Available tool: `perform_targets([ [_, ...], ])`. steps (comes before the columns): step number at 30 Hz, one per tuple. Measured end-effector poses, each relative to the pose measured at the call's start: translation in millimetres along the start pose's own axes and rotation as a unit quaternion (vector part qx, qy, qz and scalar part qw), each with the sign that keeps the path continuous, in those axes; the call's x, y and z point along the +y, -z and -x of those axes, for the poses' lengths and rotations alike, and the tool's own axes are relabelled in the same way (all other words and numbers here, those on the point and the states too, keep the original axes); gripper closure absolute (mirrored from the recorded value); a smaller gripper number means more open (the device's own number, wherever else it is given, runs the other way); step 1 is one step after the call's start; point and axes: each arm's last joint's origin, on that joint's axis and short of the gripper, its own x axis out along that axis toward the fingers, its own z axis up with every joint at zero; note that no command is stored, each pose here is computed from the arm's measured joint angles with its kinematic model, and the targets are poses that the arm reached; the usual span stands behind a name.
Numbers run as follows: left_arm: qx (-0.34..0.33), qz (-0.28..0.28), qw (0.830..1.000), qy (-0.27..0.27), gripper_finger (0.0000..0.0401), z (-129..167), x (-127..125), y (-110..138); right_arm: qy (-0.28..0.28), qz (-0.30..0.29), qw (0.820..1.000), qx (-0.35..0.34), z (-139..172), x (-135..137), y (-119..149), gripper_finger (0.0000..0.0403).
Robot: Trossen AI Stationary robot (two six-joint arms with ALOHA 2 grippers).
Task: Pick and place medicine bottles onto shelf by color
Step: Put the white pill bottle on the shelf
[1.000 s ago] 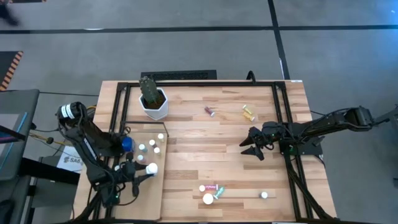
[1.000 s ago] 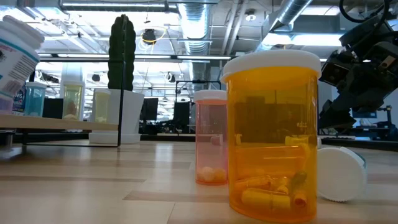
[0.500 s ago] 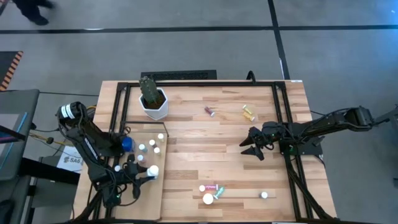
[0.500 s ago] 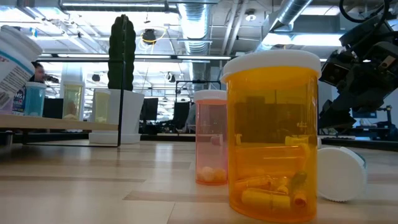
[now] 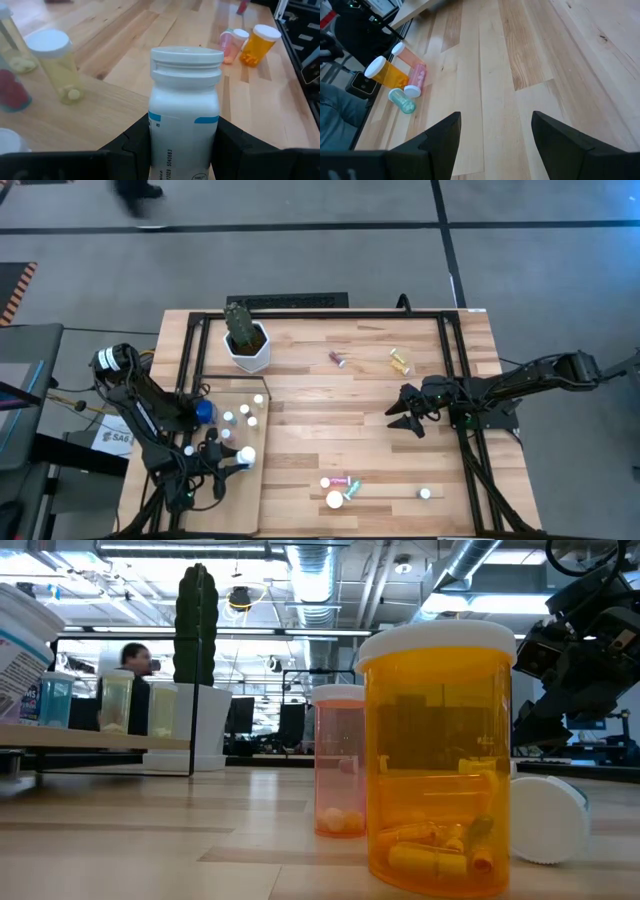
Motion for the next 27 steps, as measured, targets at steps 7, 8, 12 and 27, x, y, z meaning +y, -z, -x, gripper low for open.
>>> perform_targets([
  [7, -0.013, 0.019, 1.0, 0.015, 0.027, -3.5, 3.7, 6.1, 0.0, 0.0, 1.0, 0.0, 0.0, 0.0, 0.0, 0.0138],
  [8, -0.013, 0.018, 1.0, 0.016, 0.027, -3.8, 4.2, 6.7, 0.0, 0.0, 1.0, 0.0, 0.0, 0.0, 0.1, 0.0138],
  [12, -0.013, 0.008, 1.0, 0.016, 0.027, -3.9, 4.5, 7.0, 0.0, 0.0, 1.0, 0.0, 0.0, 0.0, 0.0, 0.0138],
  [27, 0.021, -0.001, 1.0, 0.019, 0.0226, -4.1, 5.6, 9.6, 0.0, 0.0, 1.0, 0.0, 0.0, 0.0, 0.0, 0.0138],
])
